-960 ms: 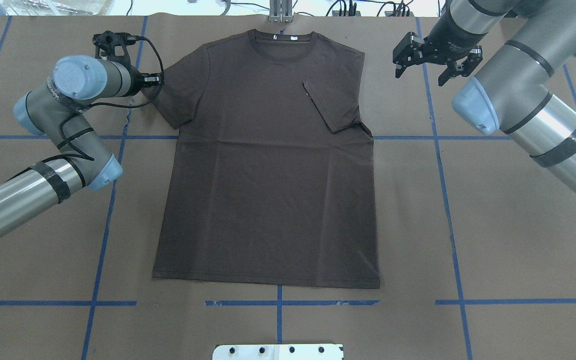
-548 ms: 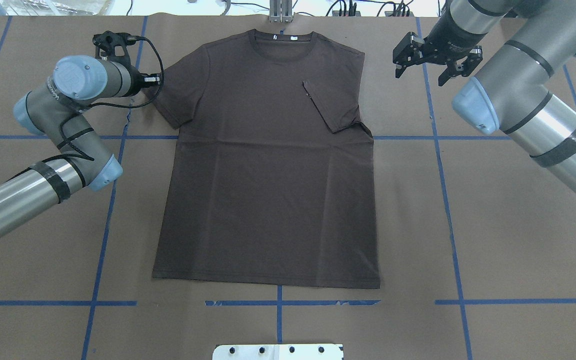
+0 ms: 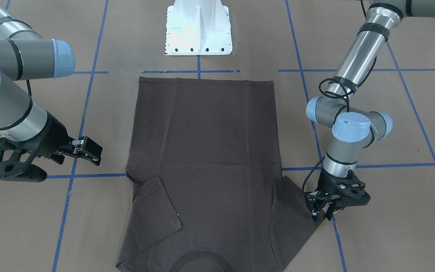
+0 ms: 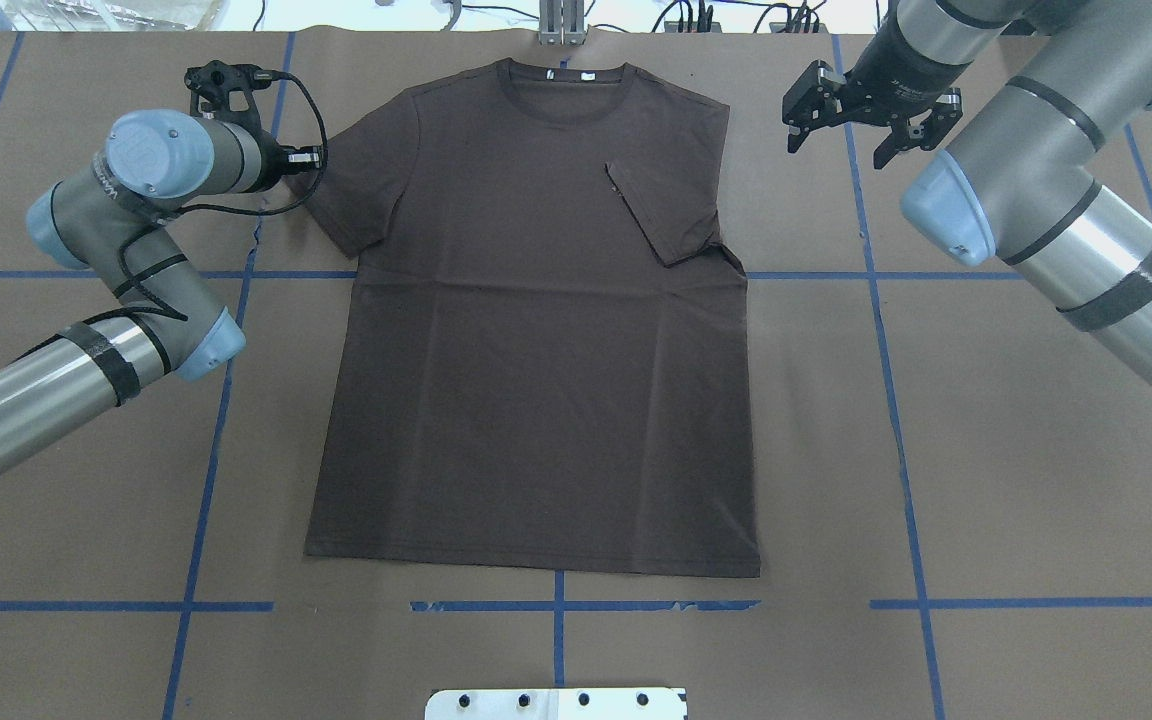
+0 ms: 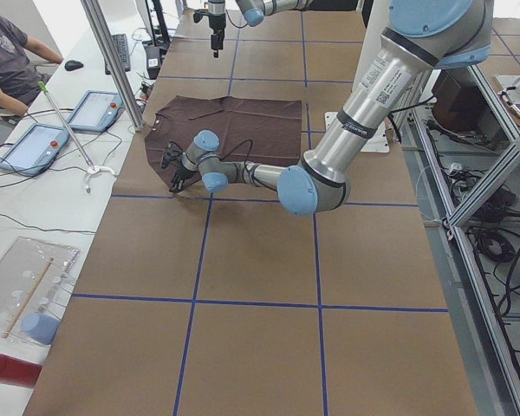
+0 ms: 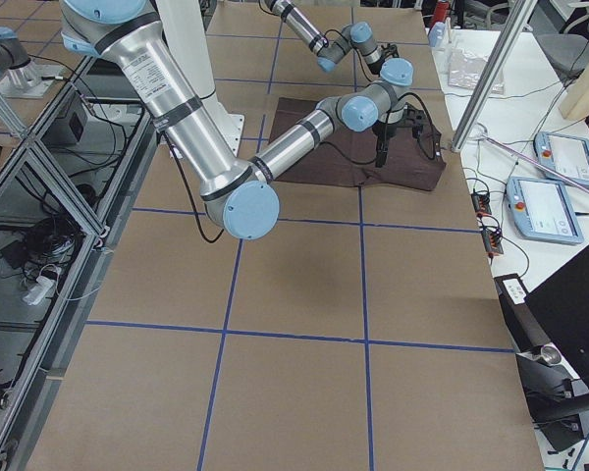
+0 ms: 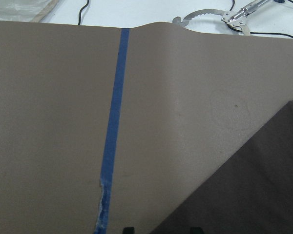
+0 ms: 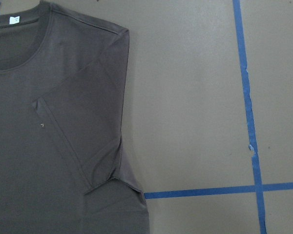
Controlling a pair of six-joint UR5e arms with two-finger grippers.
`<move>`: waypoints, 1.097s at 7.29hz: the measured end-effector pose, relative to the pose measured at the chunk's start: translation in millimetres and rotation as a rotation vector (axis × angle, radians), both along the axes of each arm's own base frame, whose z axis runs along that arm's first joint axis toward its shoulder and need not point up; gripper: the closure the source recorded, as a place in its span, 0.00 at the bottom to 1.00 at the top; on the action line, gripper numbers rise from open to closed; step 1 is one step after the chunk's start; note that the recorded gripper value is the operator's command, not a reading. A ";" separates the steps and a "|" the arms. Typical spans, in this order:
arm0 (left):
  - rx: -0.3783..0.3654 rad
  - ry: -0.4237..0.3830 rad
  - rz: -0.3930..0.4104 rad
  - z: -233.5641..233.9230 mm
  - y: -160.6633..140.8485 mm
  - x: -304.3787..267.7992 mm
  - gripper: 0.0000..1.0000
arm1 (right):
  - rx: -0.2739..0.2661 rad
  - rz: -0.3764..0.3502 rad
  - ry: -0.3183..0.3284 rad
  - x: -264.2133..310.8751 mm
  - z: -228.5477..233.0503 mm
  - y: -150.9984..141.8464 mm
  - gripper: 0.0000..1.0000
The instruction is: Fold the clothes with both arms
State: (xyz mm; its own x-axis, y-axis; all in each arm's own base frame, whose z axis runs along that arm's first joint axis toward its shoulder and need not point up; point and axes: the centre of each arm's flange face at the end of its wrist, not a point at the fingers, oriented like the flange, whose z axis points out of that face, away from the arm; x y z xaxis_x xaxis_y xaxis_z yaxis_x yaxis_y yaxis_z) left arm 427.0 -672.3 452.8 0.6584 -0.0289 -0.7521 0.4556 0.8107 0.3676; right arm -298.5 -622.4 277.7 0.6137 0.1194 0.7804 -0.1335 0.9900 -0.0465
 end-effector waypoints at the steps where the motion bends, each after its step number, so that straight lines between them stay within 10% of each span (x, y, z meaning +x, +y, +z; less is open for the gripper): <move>1: 0.001 -0.001 0.001 -0.2 0.1 -0.2 0.13 | 0.000 0.000 0.000 -0.1 -0.1 -0.1 0.00; 8: -0.014 -0.004 -0.005 10.0 3.3 -3.0 0.13 | -0.003 0.000 0.002 -1.6 -0.1 -2.6 0.00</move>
